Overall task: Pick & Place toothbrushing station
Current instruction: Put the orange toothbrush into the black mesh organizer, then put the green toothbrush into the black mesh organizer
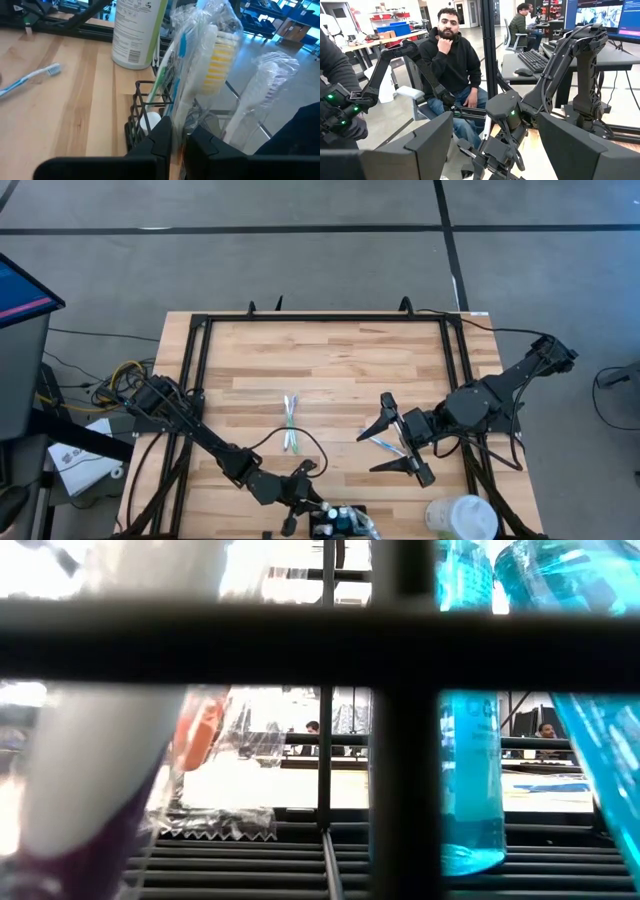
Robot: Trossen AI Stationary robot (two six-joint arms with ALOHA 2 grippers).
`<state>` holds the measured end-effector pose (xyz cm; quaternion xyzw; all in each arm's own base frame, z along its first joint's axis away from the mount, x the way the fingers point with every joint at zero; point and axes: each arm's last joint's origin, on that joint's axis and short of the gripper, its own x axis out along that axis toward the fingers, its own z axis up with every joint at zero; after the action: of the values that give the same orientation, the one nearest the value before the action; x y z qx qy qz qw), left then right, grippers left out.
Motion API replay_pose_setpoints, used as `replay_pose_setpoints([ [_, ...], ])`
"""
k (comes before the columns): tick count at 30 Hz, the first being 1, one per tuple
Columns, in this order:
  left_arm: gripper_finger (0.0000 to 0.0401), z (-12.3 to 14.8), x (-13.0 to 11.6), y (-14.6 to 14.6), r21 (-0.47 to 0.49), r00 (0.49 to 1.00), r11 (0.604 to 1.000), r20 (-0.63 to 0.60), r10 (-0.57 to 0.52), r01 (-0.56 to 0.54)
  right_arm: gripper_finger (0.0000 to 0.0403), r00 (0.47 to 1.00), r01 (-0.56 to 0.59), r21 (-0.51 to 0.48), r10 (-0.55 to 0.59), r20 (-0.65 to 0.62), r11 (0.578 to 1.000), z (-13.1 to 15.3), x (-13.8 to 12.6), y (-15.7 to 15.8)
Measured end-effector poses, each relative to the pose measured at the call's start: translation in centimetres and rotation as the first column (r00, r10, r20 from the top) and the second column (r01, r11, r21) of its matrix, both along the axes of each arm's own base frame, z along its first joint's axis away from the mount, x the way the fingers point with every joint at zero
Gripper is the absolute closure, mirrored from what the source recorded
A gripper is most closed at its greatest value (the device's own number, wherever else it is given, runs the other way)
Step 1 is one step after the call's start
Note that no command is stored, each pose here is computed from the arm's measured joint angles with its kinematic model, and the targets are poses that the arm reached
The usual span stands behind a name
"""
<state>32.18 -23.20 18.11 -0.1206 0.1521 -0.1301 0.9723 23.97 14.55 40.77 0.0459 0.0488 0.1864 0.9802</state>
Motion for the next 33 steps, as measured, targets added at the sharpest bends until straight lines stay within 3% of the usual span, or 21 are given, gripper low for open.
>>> replay_pose_setpoints([
  [4, 0.0363, -0.1, 0.0, 0.0, -0.019, 1.0, 1.0, -0.012, 0.006, -0.007, 0.0121, 1.0, 0.0, 0.0, 0.0, 0.0, 1.0, 0.0, 0.0, 0.0],
  [11, 0.029, -0.2, -0.1, 0.0, -0.049, 0.999, 0.999, -0.041, 0.018, -0.02, 0.0121, 1.0, -0.001, 0.003, 0.001, -0.001, 1.0, 0.0, 0.0, 0.0],
  [18, 0.0237, 0.2, -0.2, 0.1, -0.077, 0.999, 0.997, -0.043, 0.017, -0.02, 0.0121, 1.0, 0.013, 0.094, -0.011, -0.026, 0.995, 0.0, 0.2, -0.2],
  [24, 0.0218, 0.3, -0.2, 0.0, -0.101, 0.999, 0.995, -0.049, 0.005, -0.01, 0.0121, 0.998, -0.03, 0.094, 0.036, -0.058, 0.995, -0.2, 0.5, -0.7],
  [28, 0.0218, 0.3, -0.2, 0.0, -0.104, 0.999, 0.994, -0.05, 0.006, -0.011, 0.0121, 0.983, -0.129, 0.068, 0.137, -0.123, 0.989, -0.9, 0.0, 0.1],
  [33, 0.0222, 0.3, -0.3, -0.1, -0.116, 0.998, 0.993, -0.055, -0.004, -0.003, 0.0121, 0.979, -0.159, 0.047, 0.163, -0.122, 0.986, -0.9, -0.5, 0.7],
])
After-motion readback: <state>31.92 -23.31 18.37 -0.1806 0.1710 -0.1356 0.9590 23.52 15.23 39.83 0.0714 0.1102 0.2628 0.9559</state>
